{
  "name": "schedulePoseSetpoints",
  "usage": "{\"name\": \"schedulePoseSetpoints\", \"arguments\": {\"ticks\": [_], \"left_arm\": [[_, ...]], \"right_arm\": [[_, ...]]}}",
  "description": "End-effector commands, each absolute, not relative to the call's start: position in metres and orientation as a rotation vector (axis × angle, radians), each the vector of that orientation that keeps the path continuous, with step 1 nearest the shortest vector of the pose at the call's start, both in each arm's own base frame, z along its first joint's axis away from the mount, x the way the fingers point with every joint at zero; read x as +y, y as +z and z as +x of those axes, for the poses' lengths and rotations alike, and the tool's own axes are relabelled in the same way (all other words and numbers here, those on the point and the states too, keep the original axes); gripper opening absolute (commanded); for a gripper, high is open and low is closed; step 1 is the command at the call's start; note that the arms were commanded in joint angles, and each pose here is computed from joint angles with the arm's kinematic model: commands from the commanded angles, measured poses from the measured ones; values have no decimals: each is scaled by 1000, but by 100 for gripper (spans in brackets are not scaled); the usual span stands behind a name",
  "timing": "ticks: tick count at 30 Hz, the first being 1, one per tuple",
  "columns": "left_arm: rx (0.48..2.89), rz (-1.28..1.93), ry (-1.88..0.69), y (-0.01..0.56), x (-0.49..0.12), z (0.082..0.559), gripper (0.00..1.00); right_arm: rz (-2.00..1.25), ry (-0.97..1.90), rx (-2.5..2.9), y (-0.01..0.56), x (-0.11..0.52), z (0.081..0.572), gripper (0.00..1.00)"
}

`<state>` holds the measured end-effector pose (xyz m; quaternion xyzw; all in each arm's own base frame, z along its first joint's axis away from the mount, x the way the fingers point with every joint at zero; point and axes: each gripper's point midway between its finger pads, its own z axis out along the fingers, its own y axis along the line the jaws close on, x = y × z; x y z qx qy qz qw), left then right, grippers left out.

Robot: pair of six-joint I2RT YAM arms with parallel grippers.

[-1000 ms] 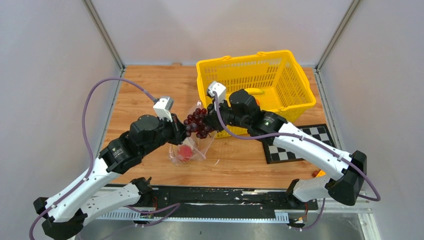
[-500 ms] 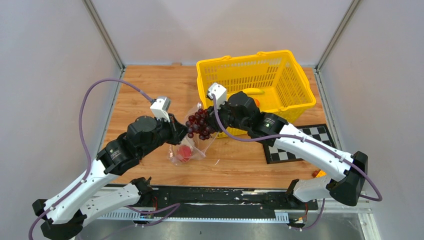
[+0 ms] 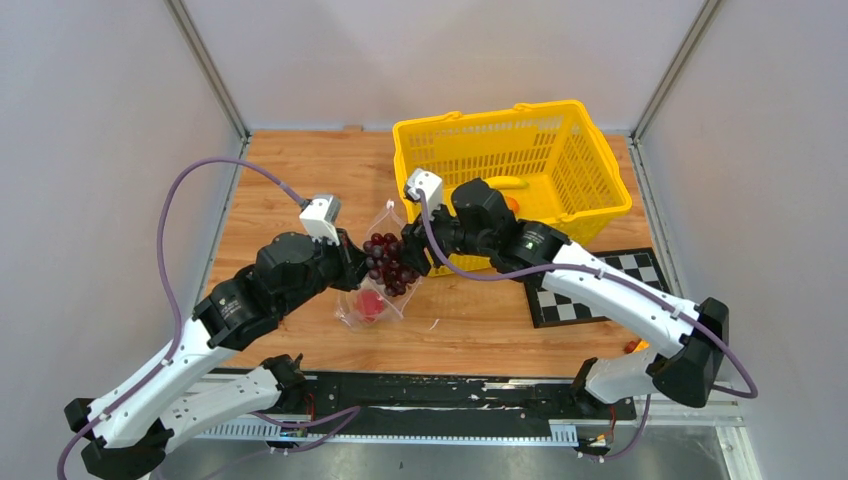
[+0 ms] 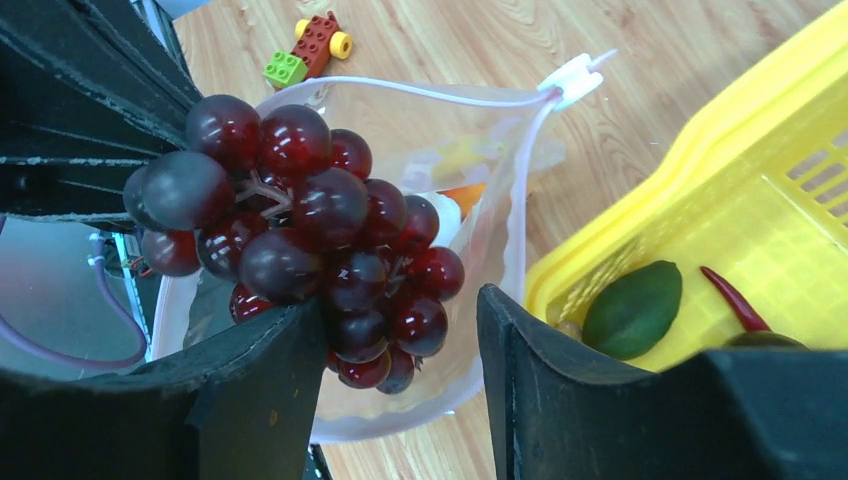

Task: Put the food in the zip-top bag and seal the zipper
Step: Place the fake fruit in the zipper food storage bag.

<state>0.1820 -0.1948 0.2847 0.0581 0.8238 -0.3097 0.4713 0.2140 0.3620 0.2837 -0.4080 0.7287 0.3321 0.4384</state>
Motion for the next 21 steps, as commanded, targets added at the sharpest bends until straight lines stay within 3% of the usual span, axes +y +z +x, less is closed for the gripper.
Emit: {"name": "schedulePoseSetpoints", "arguments": {"ticks": [1, 2, 5, 6, 10, 15, 21], "left_arm": [[1956, 150, -805, 307, -201, 184, 0], [1957, 152, -807, 307, -202, 184, 0], [1959, 151, -807, 306, -201, 183, 0], [1959, 148, -801, 306, -199, 183, 0], [1948, 124, -777, 308, -191, 183, 0], [1947, 119, -766, 307, -190, 184, 0], [1959, 133, -787, 304, -197, 185, 0]], "right_arm": [[-1065, 921, 1754, 298, 384, 209, 56], [-1074, 919, 1765, 294, 385, 210, 55], [-981, 779, 1830, 286, 377, 231, 27], [-928, 698, 1859, 283, 369, 242, 26], [-796, 535, 1861, 294, 342, 262, 37], [-831, 813, 1703, 325, 357, 227, 57], [-883, 1022, 1603, 350, 370, 198, 61]]}}
